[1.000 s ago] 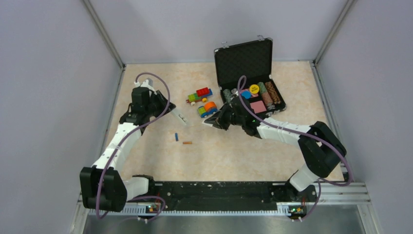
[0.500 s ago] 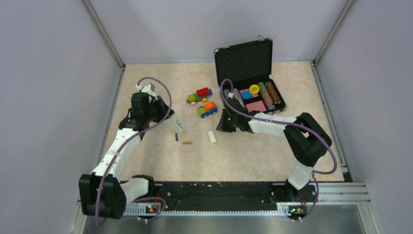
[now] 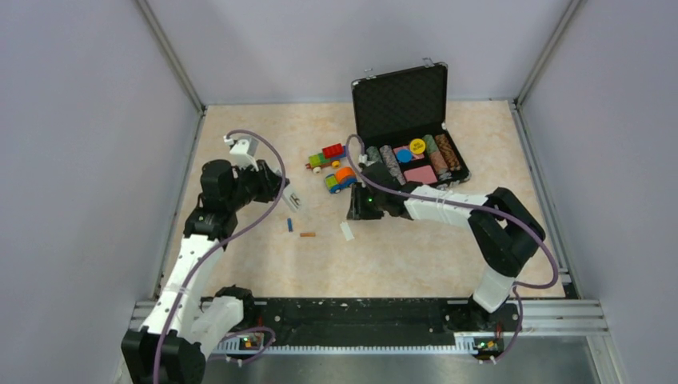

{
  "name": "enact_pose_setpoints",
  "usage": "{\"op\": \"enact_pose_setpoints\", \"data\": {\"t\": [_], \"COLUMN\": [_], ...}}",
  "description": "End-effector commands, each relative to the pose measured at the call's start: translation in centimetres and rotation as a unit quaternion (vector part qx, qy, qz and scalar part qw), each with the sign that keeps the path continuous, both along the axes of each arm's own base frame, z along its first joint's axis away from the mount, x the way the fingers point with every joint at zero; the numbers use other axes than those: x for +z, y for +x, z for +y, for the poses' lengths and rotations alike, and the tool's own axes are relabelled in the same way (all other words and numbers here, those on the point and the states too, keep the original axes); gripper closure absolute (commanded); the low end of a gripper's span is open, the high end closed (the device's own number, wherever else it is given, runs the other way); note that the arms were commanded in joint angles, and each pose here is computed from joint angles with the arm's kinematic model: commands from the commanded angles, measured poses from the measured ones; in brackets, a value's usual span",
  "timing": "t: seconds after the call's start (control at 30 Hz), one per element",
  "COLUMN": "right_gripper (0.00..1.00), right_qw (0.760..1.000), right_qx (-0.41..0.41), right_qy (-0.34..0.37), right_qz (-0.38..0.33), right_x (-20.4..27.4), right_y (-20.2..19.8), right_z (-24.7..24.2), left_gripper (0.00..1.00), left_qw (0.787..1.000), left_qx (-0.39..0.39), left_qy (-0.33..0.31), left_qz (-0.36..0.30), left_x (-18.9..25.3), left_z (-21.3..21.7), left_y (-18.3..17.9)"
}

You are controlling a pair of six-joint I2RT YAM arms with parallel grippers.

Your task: Load the batteries into the remote control

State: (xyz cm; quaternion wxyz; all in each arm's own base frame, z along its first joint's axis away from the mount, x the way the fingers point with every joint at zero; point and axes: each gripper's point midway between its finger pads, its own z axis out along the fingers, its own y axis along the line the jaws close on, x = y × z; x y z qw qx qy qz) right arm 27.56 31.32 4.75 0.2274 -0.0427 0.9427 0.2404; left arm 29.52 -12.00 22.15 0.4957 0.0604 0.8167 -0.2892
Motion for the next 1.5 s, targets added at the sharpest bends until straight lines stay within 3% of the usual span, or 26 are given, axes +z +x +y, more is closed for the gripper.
{"op": "enact_pose_setpoints", "data": {"t": [0.0, 0.17, 0.33, 0.43, 0.53, 0.63, 0.73, 0.9, 1.13, 1.27, 1.47], "right_gripper": [0.58, 0.52, 0.44, 0.36, 0.29, 0.29, 0.34, 0.50, 0.51, 0.58, 0.44], "right_qw": [0.977, 0.948, 0.926, 0.906, 0.892, 0.884, 0.875, 0.865, 0.845, 0.839, 0.841], "right_qx": [0.169, 0.266, 0.314, 0.348, 0.371, 0.390, 0.403, 0.407, 0.432, 0.450, 0.464], "right_qy": [0.056, 0.043, 0.018, -0.013, -0.037, -0.053, -0.085, -0.139, -0.182, -0.184, -0.169], "right_qz": [-0.119, -0.169, -0.208, -0.240, -0.256, -0.253, -0.253, -0.259, -0.259, -0.244, -0.222], "right_x": [6.0, 5.0, 3.3, 2.2, 1.0, -0.3, -1.4, -2.4, -2.6, -3.0, -2.8], "right_y": [-1.1, -2.7, -2.9, -3.1, -3.3, -3.5, -3.3, -2.9, -3.5, -4.1, -5.3], "right_z": [7.3, 12.3, 15.3, 16.3, 16.8, 17.0, 16.8, 15.9, 14.2, 13.7, 13.6], "left_gripper": [1.00, 1.00, 1.00, 1.00, 1.00, 1.00, 1.00, 1.00, 1.00, 1.00, 1.00], "left_qw": [0.990, 0.942, 0.903, 0.890, 0.885, 0.882, 0.886, 0.891, 0.895, 0.896, 0.898], "left_qx": [0.128, 0.336, 0.422, 0.445, 0.451, 0.454, 0.444, 0.433, 0.423, 0.421, 0.417], "left_qy": [0.012, 0.004, 0.000, -0.001, -0.008, -0.018, -0.031, -0.042, -0.051, -0.051, -0.049], "left_qz": [-0.061, 0.005, 0.083, 0.103, 0.113, 0.123, 0.128, 0.131, 0.135, 0.133, 0.131], "left_x": [3.8, 3.8, 2.3, 2.0, 2.0, 2.0, 2.1, 1.6, 1.1, 1.1, 1.1], "left_z": [3.8, 9.9, 12.1, 12.9, 13.4, 14.1, 14.0, 13.5, 13.1, 13.1, 13.1], "left_y": [1.8, 1.4, -0.6, -1.5, -1.8, -1.7, -1.4, -1.0, -0.6, -0.4, -0.3]}}
